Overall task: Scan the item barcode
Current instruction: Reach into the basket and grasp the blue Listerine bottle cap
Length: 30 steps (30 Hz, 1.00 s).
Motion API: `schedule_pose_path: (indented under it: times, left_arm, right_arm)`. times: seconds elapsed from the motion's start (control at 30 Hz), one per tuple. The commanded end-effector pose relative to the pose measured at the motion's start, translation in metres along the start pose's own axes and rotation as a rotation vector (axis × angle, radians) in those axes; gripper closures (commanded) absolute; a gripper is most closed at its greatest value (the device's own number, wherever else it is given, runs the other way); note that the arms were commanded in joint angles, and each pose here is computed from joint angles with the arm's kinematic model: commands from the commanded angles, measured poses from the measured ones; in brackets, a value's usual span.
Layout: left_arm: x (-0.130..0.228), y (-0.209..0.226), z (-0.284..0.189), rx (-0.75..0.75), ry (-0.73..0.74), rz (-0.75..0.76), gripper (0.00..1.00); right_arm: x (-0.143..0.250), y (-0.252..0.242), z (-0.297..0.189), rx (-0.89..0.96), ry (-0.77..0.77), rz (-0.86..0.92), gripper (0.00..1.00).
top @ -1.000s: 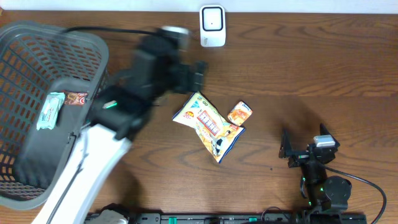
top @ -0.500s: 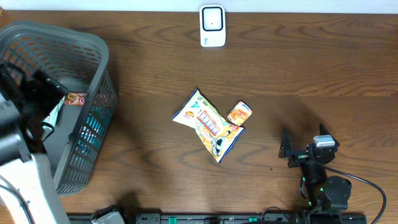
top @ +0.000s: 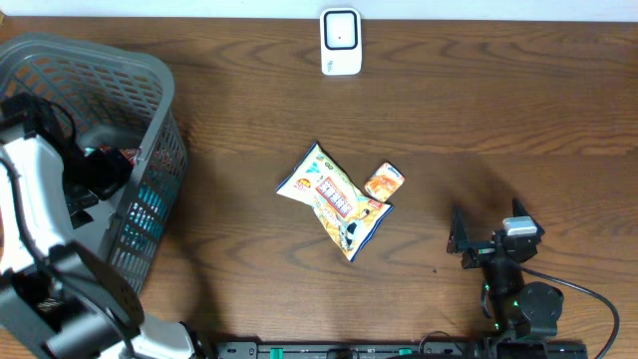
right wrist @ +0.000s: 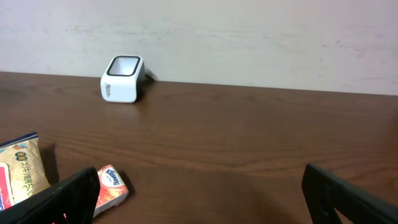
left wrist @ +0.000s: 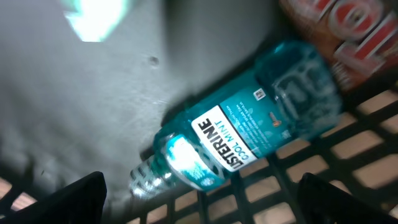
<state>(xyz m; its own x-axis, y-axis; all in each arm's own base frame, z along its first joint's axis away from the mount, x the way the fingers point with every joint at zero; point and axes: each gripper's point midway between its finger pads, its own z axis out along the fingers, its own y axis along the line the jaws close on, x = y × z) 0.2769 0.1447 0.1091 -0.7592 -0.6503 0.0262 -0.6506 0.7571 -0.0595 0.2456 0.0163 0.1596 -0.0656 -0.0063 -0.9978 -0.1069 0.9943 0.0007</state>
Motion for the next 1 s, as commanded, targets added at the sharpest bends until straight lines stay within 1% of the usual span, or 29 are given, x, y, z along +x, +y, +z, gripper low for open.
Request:
schedule_pose_path:
  times: [0.0, 0.27, 0.4, 0.7, 0.77, 0.83, 0.97]
  left_arm:
    - [0.009, -0.001, 0.022, 0.020, 0.113, 0.171, 0.02]
    - [0.012, 0.001, 0.048, 0.025, 0.202, 0.297, 0.02]
    - [0.008, 0.001, 0.056, 0.030, 0.194, 0.341, 0.02]
    - [-0.004, -0.001, 0.068, 0.032, 0.134, 0.355, 0.02]
    - [0.000, -0.004, 0.071, 0.059, 0.143, 0.405, 0.02]
    - [0.009, -0.011, 0.076, 0.121, 0.162, 0.474, 0.02]
    - [0.019, -0.017, 0.083, 0.173, 0.176, 0.535, 0.01]
  right_arm:
    - [0.001, 0.003, 0.000, -0.011, -0.001, 0.009, 0.01]
    - [0.001, 0.003, 0.000, -0.011, -0.001, 0.009, 0.01]
    - [0.001, 0.003, 0.000, -0.011, -0.001, 0.009, 0.01]
    - [0.001, 0.003, 0.000, -0.011, -0.001, 0.009, 0.01]
    - [0.001, 0.003, 0.000, -0.011, -0.001, 0.009, 0.01]
    - [0.001, 0.003, 0.000, -0.011, -0.001, 0.009, 0.01]
    - [0.001, 0.003, 0.000, -0.011, -0.001, 0.009, 0.01]
